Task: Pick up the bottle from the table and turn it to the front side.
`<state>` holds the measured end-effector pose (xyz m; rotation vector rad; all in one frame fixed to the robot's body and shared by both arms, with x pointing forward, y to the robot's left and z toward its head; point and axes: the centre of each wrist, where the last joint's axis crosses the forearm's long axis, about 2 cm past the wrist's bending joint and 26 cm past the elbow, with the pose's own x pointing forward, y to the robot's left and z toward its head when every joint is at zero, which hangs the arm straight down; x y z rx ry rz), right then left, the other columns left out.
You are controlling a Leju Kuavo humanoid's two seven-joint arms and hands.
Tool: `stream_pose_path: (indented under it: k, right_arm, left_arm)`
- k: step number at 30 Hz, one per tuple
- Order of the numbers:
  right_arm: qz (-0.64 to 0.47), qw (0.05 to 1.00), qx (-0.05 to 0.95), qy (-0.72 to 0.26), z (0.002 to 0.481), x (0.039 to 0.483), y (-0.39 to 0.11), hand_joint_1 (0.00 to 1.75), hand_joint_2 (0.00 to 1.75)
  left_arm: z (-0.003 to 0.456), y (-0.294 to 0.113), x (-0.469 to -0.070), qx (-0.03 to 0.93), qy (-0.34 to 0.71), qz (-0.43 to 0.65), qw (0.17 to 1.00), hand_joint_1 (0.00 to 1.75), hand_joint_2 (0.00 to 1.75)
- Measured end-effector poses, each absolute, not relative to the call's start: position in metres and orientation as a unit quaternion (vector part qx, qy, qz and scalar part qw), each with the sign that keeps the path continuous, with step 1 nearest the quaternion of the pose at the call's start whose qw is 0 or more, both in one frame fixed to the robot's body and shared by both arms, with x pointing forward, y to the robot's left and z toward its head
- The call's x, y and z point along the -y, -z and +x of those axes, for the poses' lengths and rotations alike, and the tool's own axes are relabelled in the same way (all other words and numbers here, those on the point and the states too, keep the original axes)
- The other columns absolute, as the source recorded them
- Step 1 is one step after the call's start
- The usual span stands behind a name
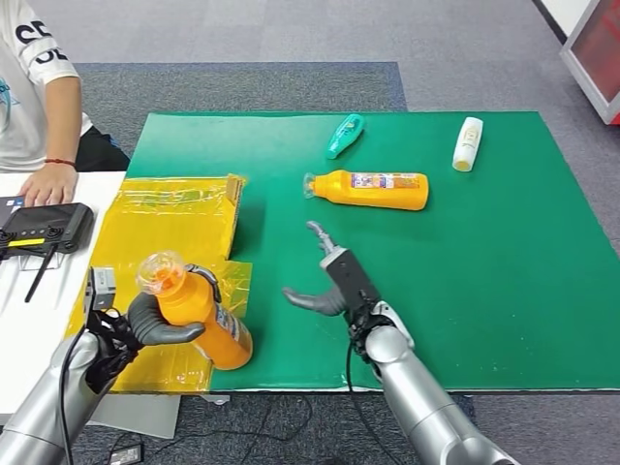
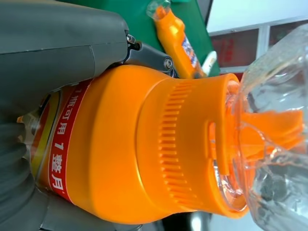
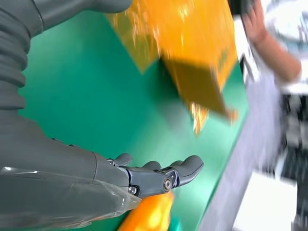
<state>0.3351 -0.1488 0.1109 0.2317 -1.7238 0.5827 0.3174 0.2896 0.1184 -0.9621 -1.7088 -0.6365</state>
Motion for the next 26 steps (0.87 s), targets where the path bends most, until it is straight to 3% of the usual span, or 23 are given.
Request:
stream_pose_path:
  k: [8, 13, 18, 22, 26]
  right_arm:
    - [0.059, 0.607, 0.770, -0.186, 0.342, 0.196, -0.119, 0.00, 1.75]
    - [0.051, 0.610, 0.771, -0.173, 0.342, 0.204, -0.118, 0.00, 1.75]
    - [0.050, 0.611, 0.771, -0.171, 0.342, 0.205, -0.118, 0.00, 1.75]
    - [0.049, 0.613, 0.770, -0.171, 0.342, 0.207, -0.117, 0.00, 1.75]
    - [0.047, 0.614, 0.769, -0.174, 0.342, 0.207, -0.117, 0.00, 1.75]
  left_arm:
    - [0.325, -0.137, -0.307, 0.720, 0.336, -0.307, 0.524, 1.75, 1.75]
    - [0.348, -0.169, -0.324, 0.715, 0.400, -0.217, 0.531, 1.75, 1.75]
    - [0.354, -0.178, -0.327, 0.712, 0.416, -0.196, 0.531, 1.75, 1.75]
    - [0.388, -0.234, -0.339, 0.687, 0.499, -0.088, 0.520, 1.75, 1.75]
    - [0.395, -0.248, -0.342, 0.675, 0.521, -0.069, 0.517, 1.75, 1.75]
